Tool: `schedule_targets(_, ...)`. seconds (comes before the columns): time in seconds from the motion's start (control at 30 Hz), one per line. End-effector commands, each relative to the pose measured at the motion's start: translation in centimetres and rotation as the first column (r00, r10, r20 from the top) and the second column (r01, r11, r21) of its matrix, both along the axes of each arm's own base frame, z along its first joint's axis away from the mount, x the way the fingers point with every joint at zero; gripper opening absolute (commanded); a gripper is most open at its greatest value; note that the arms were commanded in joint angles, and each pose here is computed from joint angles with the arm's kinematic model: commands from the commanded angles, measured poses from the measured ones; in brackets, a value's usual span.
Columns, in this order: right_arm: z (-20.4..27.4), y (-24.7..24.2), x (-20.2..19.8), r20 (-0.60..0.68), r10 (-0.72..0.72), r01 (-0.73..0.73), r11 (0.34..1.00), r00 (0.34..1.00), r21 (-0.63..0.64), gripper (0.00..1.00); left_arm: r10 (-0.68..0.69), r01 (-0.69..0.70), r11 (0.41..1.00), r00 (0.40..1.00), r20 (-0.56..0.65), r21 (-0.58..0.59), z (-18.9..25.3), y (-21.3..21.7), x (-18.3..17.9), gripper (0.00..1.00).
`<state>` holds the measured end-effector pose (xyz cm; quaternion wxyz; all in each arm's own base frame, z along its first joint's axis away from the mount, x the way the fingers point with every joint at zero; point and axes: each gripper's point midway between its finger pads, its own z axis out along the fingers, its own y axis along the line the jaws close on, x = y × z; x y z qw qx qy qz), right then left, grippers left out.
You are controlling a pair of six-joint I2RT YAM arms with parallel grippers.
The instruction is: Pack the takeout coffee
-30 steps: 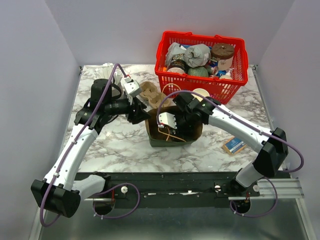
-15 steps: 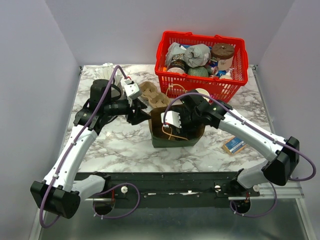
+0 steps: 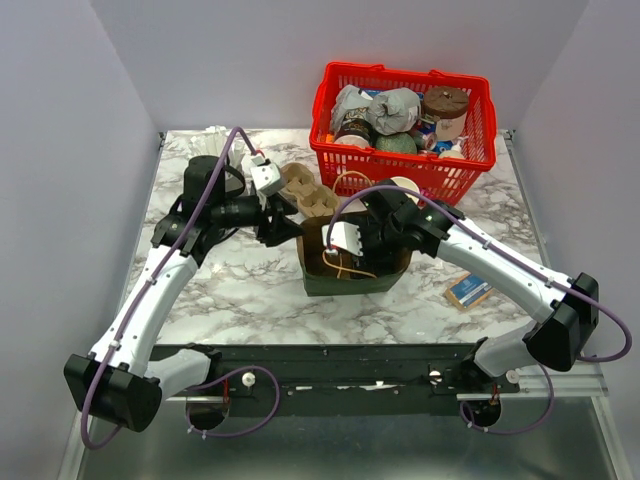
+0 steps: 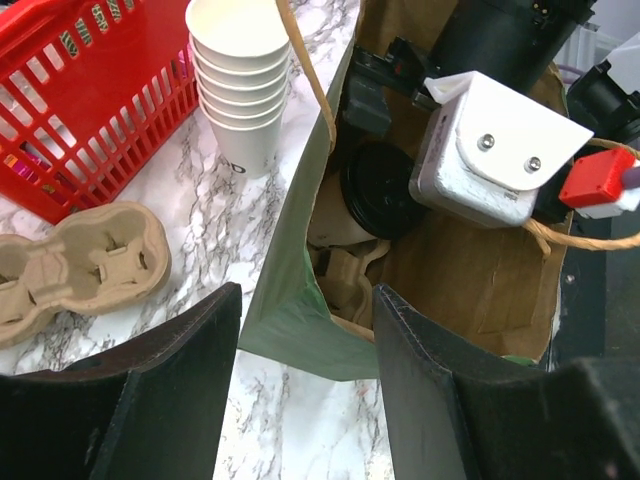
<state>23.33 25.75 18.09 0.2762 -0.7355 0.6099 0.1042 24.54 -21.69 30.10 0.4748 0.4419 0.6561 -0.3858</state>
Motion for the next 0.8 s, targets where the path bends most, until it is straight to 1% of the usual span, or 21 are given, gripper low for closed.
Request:
schedule_targets(0.0,0.1,-0.2,0.1,0.01,-0.004,0.004,1.0,1.0,0.0,0.9,-0.038,0.039,0.999,0.999,0.026,-0.038,1.1,-0.8,0.1,0.63)
schedule_targets(0.2,2.6,0.8,-0.1,0.028,0.007,-0.01,0.996,1.0,0.086,0.94,-0.025,0.026,0.999,0.999,0.042,-0.037,1.2,-0.7,0.4,0.64)
schedule_targets(0.37,7.2,2.3,0.8,0.081,-0.023,0.006,0.981,0.996,0.196,0.96,-0.05,0.05,0.995,0.999,0.013,-0.09,2.2,-1.4,0.4,0.64)
schedule_targets(0.47,9.2,2.6,1.0,0.101,-0.035,0.011,0.973,0.994,0.231,0.97,-0.07,0.076,0.993,0.996,0.061,-0.089,2.4,-2.0,0.6,0.64)
schedule_targets(0.67,11.9,2.0,1.3,0.144,-0.075,0.035,0.964,0.987,0.264,0.97,-0.069,0.076,0.994,0.993,0.092,-0.084,3.2,-3.2,2.6,0.64)
schedule_targets(0.77,13.9,1.3,2.0,0.208,-0.127,0.063,0.955,0.97,0.291,0.98,-0.072,0.078,0.995,0.993,0.091,-0.065,2.7,-3.7,3.6,0.65)
